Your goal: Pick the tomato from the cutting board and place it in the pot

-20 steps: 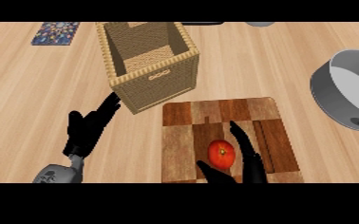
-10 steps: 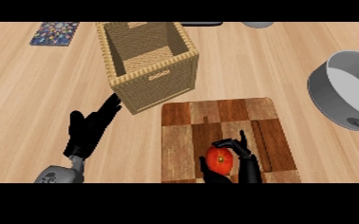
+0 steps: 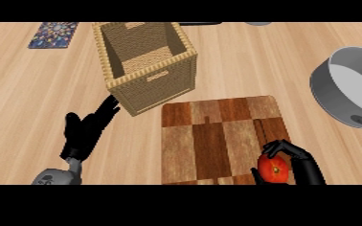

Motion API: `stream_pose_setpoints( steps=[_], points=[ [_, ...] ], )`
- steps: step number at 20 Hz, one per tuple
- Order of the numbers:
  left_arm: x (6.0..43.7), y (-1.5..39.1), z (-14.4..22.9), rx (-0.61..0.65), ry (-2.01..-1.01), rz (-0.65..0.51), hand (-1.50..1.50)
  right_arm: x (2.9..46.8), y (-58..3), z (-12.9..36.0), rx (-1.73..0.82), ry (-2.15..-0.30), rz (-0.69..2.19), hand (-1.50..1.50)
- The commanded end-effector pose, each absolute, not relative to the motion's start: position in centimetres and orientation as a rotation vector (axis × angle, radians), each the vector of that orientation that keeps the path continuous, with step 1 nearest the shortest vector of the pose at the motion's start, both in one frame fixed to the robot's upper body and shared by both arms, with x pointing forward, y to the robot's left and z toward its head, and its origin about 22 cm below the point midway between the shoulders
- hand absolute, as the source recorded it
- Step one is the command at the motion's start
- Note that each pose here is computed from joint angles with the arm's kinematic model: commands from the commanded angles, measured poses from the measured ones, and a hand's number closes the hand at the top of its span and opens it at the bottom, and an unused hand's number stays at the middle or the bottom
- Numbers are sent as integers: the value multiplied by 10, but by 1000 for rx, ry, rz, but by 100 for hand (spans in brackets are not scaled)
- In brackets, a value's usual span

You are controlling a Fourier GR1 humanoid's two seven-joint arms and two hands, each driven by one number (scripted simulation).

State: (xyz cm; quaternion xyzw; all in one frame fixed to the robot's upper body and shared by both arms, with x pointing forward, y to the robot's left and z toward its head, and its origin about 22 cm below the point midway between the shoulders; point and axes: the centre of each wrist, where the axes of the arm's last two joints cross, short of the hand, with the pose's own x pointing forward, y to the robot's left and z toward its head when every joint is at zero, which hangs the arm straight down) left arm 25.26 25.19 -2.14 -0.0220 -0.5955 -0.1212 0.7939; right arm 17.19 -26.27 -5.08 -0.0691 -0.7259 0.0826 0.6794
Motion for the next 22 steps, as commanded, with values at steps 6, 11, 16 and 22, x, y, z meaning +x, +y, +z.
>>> stream_pose_setpoints(
  steps=[6, 11, 16, 22],
  points=[
    [248, 259, -23, -25, -1273, -233, 0, 171, -438, 16, -186, -1696, 429, 150],
    [248, 256, -22, -51, -1287, -232, 0, 152, -523, 61, -225, -1743, 474, 150],
    [247, 254, -23, -58, -1284, -247, 0, 132, -586, 116, -306, -1824, 536, 150],
    [244, 228, -29, -78, -1286, -266, 0, 118, -619, 158, -451, -1843, 610, 150]
  ],
)
